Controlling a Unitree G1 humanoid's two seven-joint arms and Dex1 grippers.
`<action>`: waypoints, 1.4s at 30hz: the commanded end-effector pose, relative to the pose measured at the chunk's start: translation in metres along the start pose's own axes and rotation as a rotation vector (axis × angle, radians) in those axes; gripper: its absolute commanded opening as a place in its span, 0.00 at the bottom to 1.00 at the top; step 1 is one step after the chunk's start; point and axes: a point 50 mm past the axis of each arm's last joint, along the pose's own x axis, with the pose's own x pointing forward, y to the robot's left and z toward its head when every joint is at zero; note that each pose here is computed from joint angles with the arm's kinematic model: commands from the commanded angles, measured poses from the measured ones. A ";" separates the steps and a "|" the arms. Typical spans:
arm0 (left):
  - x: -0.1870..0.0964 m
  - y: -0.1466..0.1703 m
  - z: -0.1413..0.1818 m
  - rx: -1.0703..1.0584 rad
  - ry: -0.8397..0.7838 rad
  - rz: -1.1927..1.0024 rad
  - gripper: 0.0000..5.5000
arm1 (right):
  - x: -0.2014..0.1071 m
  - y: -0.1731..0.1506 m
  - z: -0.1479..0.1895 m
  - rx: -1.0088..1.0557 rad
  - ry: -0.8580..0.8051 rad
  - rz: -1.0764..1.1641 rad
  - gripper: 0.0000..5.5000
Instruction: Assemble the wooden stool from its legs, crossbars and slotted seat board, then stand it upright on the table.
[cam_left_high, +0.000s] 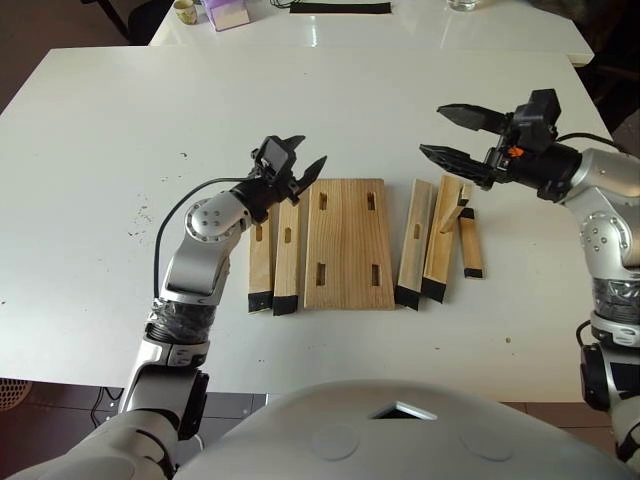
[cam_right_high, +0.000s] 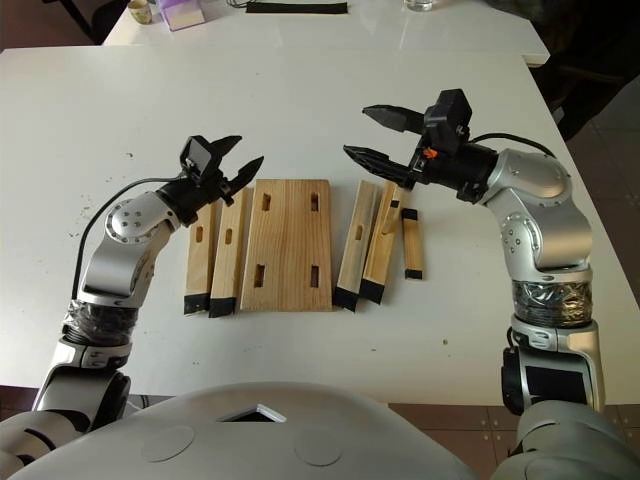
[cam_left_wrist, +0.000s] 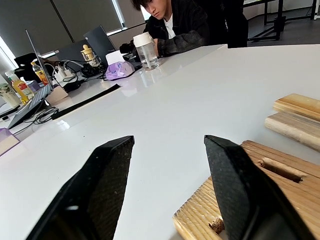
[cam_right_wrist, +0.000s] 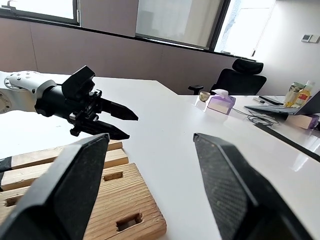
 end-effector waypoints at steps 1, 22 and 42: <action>0.001 0.001 -0.001 0.016 0.014 -0.010 0.47 | -0.002 -0.001 -0.028 0.065 0.089 -0.013 0.57; -0.014 -0.001 -0.012 -0.001 0.054 0.032 0.47 | -0.027 0.085 -0.028 0.161 0.244 0.166 0.57; -0.013 -0.003 -0.017 0.020 0.066 0.043 0.47 | -0.083 0.086 -0.115 0.091 0.605 0.150 0.57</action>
